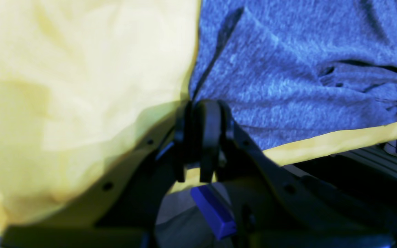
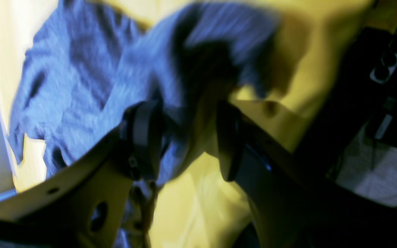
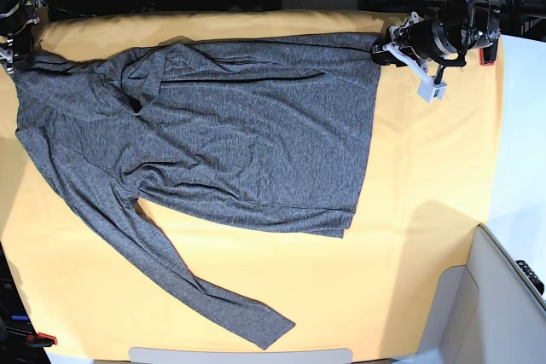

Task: Fold the T-shirt properly
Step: 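Pull the shirt shoulder with the right gripper away from the left gripper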

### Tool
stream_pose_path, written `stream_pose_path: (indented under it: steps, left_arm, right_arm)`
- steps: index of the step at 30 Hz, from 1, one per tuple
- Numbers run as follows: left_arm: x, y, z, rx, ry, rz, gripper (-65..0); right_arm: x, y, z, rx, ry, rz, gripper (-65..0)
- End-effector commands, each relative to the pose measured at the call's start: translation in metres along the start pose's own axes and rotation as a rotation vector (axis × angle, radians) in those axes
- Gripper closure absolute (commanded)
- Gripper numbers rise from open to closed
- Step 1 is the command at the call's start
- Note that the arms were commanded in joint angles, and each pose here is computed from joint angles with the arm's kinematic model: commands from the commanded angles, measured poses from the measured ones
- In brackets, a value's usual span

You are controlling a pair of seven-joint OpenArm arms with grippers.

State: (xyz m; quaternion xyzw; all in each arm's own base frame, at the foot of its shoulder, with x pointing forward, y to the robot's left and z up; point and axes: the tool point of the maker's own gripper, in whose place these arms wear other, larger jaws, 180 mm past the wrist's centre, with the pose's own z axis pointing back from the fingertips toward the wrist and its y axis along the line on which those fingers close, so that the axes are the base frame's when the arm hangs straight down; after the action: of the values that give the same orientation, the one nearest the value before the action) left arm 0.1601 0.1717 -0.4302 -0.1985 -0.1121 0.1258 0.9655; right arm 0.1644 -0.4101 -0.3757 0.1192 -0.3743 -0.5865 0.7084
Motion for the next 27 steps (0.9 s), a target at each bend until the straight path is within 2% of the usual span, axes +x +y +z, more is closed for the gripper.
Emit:
stream_pose_path:
  steps: [1, 11, 16, 18, 22, 27]
  left_arm:
    - [-0.017, 0.03, -0.002, 0.13, 0.06, 0.007, -5.2]
    - [-0.017, 0.03, -0.002, 0.13, 0.061, 0.006, -5.2]
    - [-0.017, 0.03, -0.002, 0.129, 0.06, 0.005, -5.2]
    - [-0.016, 0.03, -0.002, 0.13, 0.058, 0.004, -5.2]
    - [-0.016, 0.031, -0.002, 0.131, 0.057, 0.006, -5.2]
    - [-0.016, 0.031, -0.001, 0.132, 0.058, 0.008, -5.2]
  right_arm:
    - [0.016, -0.003, 0.001, -0.025, -0.039, 0.018, -26.6]
    - [0.057, 0.004, 0.004, -0.026, -0.125, 0.058, -26.4]
    - [0.068, 0.014, -0.005, -0.039, -0.116, 0.104, -25.3]
    - [0.066, 0.015, -0.012, -0.054, -0.096, 0.118, -19.9]
    - [0.059, 0.019, -0.025, -0.08, -0.057, 0.158, -4.0]
    - [0.056, 0.033, -0.032, -0.079, -0.037, 0.221, -2.4]
